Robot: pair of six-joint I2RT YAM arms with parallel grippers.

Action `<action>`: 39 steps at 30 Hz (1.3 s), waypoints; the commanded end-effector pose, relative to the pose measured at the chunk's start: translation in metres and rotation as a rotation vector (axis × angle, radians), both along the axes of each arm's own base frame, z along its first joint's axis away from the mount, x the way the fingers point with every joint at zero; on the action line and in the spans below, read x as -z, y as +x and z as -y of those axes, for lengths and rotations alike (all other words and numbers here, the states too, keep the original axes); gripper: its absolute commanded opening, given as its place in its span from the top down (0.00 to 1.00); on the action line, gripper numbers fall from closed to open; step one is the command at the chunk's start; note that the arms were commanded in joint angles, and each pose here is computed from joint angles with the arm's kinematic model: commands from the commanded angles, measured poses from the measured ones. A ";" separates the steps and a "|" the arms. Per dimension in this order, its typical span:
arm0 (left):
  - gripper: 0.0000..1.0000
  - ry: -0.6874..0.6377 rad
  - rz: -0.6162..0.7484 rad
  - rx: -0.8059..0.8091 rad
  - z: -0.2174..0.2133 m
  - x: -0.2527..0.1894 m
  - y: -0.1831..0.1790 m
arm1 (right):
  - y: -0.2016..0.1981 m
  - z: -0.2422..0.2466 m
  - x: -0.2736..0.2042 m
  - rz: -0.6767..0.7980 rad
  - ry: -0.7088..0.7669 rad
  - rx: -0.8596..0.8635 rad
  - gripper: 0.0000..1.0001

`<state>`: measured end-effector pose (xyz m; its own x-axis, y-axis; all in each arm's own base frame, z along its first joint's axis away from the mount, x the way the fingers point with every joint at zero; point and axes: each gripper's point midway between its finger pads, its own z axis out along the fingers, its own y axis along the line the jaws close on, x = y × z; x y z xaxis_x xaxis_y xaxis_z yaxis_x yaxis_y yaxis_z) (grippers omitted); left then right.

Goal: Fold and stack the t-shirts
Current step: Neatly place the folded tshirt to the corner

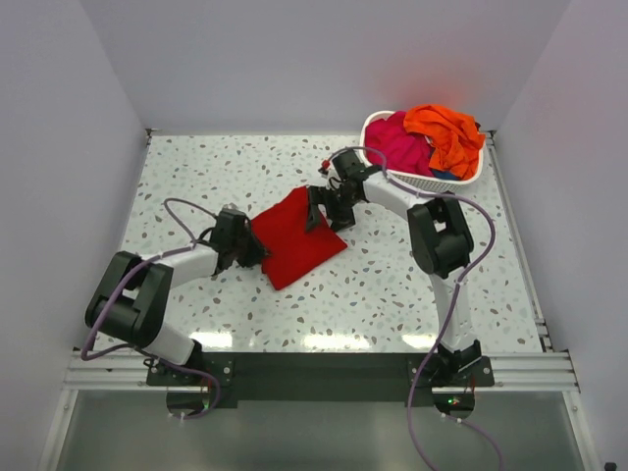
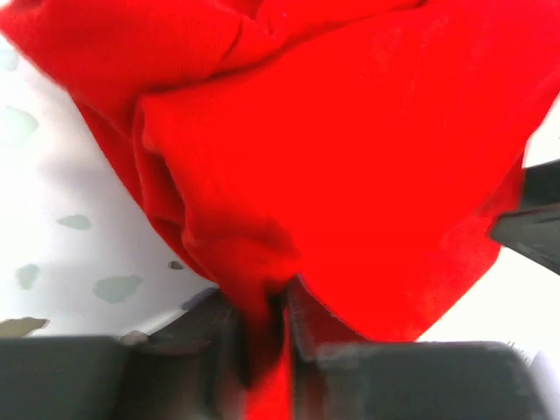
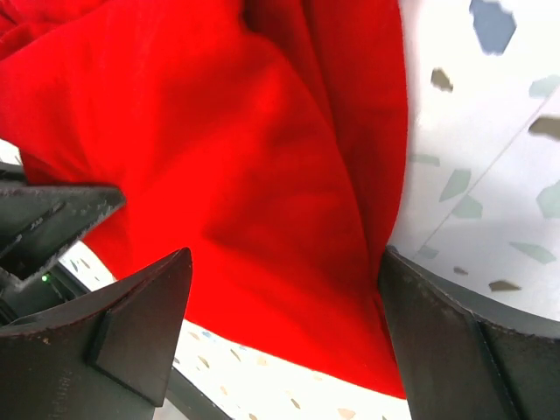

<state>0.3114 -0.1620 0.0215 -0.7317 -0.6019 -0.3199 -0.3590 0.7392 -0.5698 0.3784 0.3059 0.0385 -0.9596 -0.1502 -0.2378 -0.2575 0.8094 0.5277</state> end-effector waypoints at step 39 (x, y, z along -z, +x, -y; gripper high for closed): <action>1.00 0.766 -0.058 0.419 -0.258 -0.031 0.164 | -0.010 0.051 -0.056 0.027 -0.187 0.027 0.11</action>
